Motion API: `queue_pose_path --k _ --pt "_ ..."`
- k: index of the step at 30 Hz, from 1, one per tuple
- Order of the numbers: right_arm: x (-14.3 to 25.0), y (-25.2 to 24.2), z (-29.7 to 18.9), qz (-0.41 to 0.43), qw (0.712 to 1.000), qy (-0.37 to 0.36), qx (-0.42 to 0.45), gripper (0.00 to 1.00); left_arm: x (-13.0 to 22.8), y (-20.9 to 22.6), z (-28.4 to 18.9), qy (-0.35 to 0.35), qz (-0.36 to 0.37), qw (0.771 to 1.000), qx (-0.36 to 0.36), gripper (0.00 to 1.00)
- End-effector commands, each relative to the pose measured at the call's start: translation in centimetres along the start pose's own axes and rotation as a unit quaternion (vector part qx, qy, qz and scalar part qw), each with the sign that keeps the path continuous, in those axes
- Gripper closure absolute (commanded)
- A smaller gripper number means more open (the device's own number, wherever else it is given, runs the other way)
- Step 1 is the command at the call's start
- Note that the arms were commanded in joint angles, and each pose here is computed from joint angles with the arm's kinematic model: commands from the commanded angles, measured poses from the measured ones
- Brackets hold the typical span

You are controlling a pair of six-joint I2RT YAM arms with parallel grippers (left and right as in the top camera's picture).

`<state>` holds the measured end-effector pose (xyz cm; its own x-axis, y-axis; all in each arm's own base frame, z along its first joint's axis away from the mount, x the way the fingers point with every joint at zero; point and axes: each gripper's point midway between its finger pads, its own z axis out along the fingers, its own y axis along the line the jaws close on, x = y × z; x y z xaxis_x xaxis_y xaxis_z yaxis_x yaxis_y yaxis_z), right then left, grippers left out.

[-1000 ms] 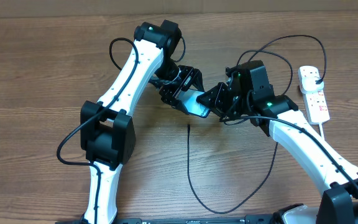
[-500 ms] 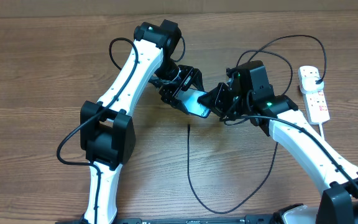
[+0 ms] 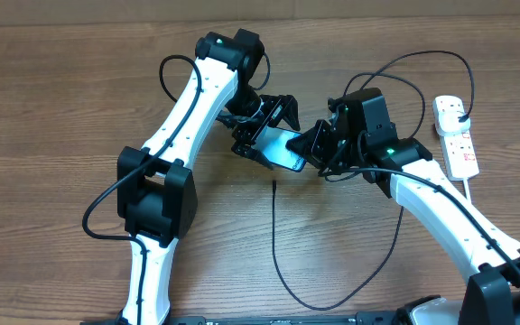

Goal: Plug charger to phone and switch on socket

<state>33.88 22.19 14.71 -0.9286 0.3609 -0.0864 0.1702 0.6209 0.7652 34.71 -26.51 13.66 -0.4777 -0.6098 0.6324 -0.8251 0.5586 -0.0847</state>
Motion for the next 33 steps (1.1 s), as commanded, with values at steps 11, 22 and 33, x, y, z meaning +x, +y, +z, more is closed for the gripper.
queue_pose_path --k 11,22,33 --pt "-1.4 0.5 -0.4 -0.016 0.999 -0.032 0.006 0.96 -1.5 -1.3 -4.0 0.018 0.084 0.994 0.063 0.00" --pt "-3.4 -0.7 -1.5 0.148 0.987 -0.057 0.001 0.96 -1.2 -3.8 -11.4 -0.066 0.159 0.974 0.146 0.00" --pt "-5.7 1.6 -2.8 0.366 0.925 -0.053 -0.084 0.96 -0.4 -4.2 -16.0 -0.170 0.145 0.957 0.185 0.00"
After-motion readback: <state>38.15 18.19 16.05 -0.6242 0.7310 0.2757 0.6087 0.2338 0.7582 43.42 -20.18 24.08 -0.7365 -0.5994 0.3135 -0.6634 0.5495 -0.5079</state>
